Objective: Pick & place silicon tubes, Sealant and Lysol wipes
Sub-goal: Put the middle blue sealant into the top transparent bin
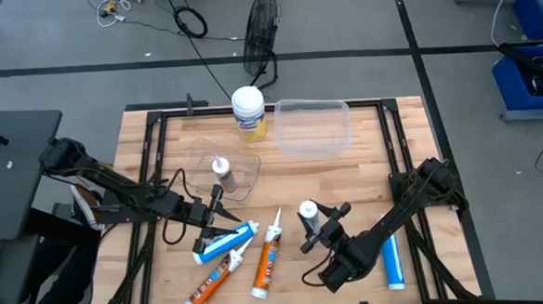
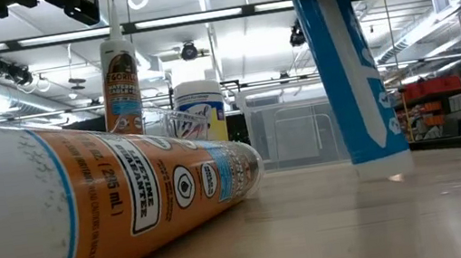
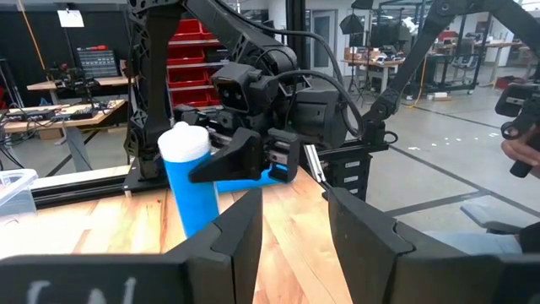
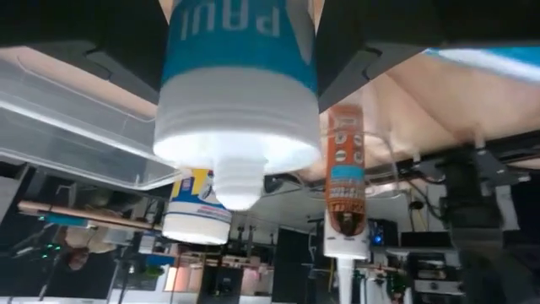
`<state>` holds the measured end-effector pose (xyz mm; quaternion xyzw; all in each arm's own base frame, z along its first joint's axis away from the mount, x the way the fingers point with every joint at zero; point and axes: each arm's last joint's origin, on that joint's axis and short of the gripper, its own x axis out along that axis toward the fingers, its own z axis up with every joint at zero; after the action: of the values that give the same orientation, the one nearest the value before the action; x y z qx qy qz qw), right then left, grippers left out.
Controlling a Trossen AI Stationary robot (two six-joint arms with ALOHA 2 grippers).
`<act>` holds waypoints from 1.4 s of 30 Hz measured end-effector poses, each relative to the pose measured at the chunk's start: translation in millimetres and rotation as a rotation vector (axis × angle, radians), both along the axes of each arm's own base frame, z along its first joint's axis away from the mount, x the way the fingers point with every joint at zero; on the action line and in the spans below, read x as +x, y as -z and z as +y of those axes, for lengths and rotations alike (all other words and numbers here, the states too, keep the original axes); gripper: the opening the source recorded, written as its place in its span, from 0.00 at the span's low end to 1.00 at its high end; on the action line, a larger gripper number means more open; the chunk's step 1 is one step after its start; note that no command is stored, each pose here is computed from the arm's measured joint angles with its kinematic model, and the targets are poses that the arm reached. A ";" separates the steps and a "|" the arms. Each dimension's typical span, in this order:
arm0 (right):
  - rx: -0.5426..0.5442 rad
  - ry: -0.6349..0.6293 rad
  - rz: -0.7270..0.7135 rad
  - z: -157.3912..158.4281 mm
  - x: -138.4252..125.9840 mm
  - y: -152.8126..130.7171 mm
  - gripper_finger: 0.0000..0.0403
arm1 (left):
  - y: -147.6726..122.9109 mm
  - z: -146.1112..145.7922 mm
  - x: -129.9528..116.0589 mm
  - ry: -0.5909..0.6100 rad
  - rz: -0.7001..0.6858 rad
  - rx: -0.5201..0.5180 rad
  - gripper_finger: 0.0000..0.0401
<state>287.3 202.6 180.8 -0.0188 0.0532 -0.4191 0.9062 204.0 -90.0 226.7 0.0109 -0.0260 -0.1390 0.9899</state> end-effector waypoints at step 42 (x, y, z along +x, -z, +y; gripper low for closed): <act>0.225 -0.132 0.164 -17.1 -34.6 -85.7 0.65 | -2.0 5.6 0.0 -0.182 -0.029 0.092 0.35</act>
<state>252.8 185.5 266.5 0.0453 0.1722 -0.3471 0.9208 204.0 -84.4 228.8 0.0608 -0.0327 -0.0495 0.9964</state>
